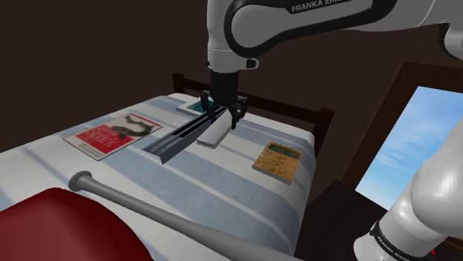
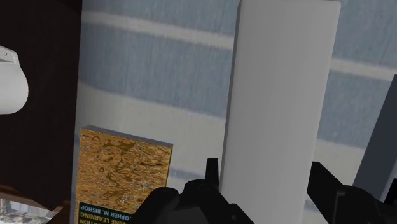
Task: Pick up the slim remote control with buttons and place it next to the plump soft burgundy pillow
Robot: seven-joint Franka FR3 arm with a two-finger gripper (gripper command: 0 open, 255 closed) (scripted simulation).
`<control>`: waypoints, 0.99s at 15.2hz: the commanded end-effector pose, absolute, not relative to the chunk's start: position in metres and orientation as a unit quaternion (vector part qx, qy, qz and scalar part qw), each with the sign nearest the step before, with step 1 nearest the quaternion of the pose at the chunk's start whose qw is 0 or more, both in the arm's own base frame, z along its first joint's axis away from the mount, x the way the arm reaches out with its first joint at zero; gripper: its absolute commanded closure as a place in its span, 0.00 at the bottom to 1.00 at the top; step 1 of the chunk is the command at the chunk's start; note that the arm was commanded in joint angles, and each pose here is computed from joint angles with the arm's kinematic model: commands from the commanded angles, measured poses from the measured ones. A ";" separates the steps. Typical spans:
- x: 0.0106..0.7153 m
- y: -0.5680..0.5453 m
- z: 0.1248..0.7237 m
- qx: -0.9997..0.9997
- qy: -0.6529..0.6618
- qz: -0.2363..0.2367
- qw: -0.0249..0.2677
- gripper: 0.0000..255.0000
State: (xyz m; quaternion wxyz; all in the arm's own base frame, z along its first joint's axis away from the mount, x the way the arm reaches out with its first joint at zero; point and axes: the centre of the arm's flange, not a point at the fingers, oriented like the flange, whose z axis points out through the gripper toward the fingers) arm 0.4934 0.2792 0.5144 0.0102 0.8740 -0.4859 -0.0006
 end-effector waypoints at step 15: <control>0.326 0.406 0.512 0.874 -0.486 -0.001 0.010 1.00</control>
